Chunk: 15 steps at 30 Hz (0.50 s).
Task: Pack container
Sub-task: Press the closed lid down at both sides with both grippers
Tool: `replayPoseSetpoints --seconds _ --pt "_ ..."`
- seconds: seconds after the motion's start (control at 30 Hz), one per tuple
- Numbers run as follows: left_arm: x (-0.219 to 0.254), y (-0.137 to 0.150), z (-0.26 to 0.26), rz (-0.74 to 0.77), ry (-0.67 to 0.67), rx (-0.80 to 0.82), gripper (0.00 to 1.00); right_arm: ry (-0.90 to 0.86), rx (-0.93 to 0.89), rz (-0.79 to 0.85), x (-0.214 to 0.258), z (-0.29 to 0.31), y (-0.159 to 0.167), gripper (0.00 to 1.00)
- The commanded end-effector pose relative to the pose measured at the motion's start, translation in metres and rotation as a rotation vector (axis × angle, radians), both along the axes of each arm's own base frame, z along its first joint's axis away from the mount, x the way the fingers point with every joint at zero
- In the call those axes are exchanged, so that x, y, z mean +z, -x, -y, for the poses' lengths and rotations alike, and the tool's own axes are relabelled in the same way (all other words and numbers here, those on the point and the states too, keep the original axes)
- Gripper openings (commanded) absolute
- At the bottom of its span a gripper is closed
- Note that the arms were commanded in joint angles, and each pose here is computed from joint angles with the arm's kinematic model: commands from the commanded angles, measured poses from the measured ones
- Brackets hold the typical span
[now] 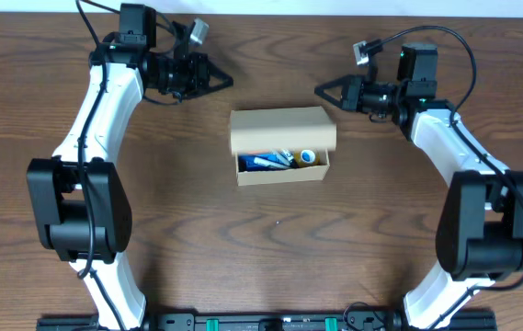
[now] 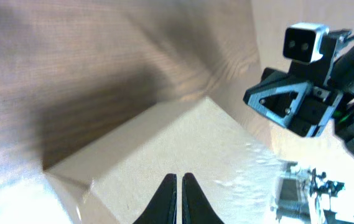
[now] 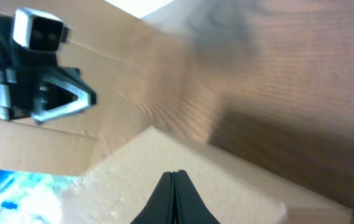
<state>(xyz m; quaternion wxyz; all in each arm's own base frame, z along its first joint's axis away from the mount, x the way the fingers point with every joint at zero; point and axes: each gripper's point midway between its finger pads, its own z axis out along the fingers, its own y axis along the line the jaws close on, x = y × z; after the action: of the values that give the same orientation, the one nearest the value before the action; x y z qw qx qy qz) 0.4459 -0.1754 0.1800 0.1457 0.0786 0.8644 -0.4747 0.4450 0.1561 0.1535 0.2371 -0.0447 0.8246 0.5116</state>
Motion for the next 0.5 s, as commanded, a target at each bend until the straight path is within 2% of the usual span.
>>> replayPoseSetpoints --seconds 0.0,0.2,0.47 --pt "0.014 0.012 -0.005 0.097 -0.073 -0.053 0.06 0.134 0.028 0.109 0.003 -0.001 0.009 0.02" --pt "0.006 0.038 -0.013 0.04 -0.16 -0.092 0.06 0.259 0.004 0.099 0.012 0.01 0.028 0.01" --pt "0.025 0.071 -0.009 0.095 -0.282 -0.168 0.06 0.432 -0.017 0.099 0.033 0.016 0.063 0.01"
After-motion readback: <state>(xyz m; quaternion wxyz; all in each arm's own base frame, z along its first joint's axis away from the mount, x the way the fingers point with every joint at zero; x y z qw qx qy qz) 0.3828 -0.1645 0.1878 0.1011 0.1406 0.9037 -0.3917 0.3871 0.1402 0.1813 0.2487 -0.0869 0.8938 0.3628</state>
